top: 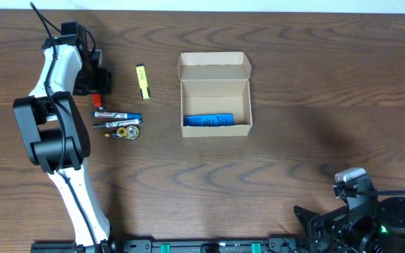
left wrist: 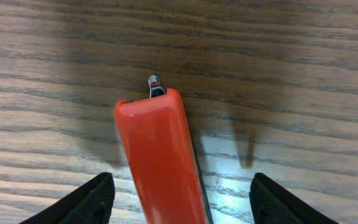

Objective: Pack container
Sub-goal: 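Grasp the red stapler with the left gripper, then carry the red stapler with the left gripper into the box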

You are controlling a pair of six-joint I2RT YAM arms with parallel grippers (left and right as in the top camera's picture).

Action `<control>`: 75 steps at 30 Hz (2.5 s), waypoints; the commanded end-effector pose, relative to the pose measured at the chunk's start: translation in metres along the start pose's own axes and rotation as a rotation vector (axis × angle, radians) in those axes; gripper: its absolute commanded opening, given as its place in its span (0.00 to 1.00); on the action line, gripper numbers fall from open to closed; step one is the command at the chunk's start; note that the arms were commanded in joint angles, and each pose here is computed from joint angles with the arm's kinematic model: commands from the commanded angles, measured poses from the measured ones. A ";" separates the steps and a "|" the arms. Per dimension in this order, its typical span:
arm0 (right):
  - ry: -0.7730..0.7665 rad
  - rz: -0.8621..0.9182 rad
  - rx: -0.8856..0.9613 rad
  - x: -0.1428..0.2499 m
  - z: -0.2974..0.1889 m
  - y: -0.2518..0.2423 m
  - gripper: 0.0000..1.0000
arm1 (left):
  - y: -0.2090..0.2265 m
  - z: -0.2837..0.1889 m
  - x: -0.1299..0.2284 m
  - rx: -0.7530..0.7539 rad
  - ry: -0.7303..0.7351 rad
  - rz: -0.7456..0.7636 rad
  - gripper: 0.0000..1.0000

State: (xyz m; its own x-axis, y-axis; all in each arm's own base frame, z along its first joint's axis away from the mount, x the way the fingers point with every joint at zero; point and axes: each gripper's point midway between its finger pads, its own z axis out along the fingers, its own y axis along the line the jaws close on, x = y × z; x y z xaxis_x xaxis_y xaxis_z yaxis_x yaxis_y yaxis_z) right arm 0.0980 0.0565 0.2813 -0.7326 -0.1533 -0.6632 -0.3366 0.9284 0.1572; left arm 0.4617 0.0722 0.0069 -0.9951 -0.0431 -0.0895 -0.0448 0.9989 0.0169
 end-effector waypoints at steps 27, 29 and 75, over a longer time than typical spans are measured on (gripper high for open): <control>-0.001 -0.006 -0.005 0.000 -0.001 0.001 0.99 | -0.006 -0.028 -0.002 -0.001 0.008 -0.011 0.14; -0.001 -0.006 -0.005 0.000 -0.001 0.001 0.99 | -0.013 -0.058 -0.016 -0.005 -0.062 0.008 0.11; -0.001 -0.006 -0.005 0.000 -0.001 0.001 0.99 | -0.312 -0.088 0.071 -0.130 -0.029 1.700 0.05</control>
State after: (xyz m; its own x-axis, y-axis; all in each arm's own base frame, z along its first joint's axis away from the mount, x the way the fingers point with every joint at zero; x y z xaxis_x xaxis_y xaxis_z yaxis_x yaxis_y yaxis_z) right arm 0.0981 0.0565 0.2814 -0.7325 -0.1528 -0.6634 -0.3363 0.9285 0.1575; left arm 0.3893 -0.2546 0.0921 0.0983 0.9946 0.0328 0.9812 -0.1024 0.1634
